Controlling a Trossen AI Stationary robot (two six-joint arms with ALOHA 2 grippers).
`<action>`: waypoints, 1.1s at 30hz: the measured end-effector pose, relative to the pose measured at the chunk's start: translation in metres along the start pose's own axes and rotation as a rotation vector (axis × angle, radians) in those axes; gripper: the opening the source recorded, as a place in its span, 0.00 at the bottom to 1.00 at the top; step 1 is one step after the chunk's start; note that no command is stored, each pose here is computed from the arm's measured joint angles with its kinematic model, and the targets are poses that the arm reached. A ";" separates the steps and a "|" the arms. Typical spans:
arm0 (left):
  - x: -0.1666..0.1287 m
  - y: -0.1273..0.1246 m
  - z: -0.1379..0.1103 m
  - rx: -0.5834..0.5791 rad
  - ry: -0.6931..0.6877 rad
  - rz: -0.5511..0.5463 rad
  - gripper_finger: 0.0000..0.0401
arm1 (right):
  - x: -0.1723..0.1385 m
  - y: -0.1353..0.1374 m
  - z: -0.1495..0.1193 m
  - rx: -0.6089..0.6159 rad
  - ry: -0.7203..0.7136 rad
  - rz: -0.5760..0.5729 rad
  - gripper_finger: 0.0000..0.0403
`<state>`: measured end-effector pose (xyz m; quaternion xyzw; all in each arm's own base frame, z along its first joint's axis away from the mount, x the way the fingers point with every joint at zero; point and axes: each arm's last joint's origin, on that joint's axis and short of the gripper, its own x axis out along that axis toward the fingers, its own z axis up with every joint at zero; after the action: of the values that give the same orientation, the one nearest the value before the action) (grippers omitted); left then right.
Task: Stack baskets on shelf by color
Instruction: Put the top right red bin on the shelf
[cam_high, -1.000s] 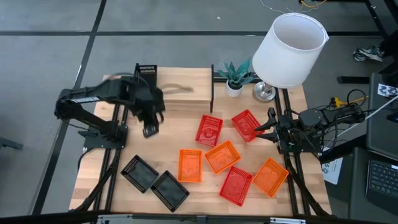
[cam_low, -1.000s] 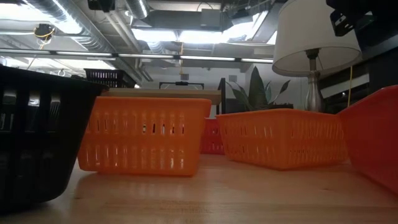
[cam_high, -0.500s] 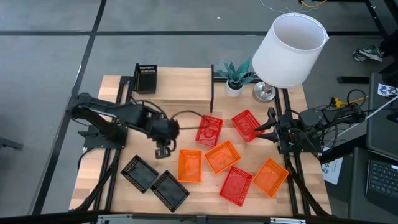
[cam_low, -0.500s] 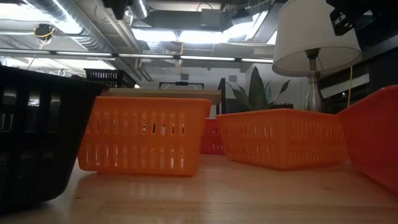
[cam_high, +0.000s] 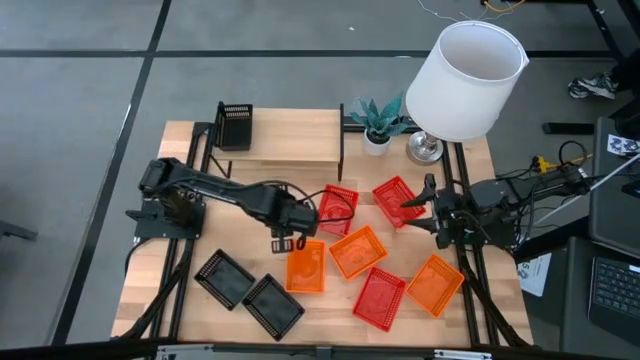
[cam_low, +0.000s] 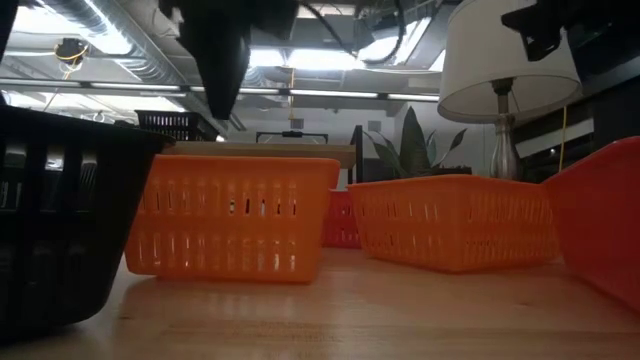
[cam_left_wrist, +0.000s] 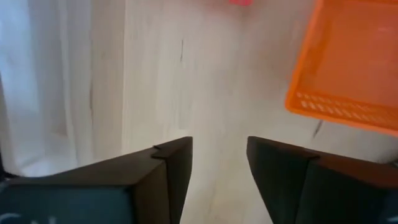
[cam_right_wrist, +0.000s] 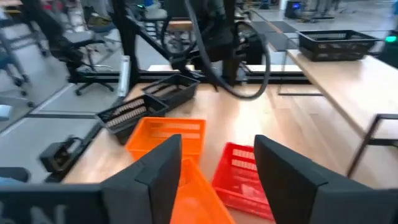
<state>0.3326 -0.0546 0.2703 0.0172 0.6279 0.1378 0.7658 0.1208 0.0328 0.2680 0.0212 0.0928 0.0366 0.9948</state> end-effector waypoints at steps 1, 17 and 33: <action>0.001 0.000 0.000 -0.006 0.008 0.003 0.37 | 0.001 0.000 0.000 0.000 0.004 -0.021 0.52; -0.061 -0.014 -0.047 -0.041 -0.060 -0.012 0.36 | 0.033 0.004 -0.019 0.215 0.541 -0.169 0.49; -0.067 -0.011 -0.049 -0.016 -0.205 0.267 0.36 | 0.073 0.014 -0.030 -0.250 1.213 -0.110 0.49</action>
<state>0.2754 -0.0878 0.3213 0.1083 0.5376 0.2406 0.8009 0.1863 0.0533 0.2258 -0.1247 0.6375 0.0014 0.7603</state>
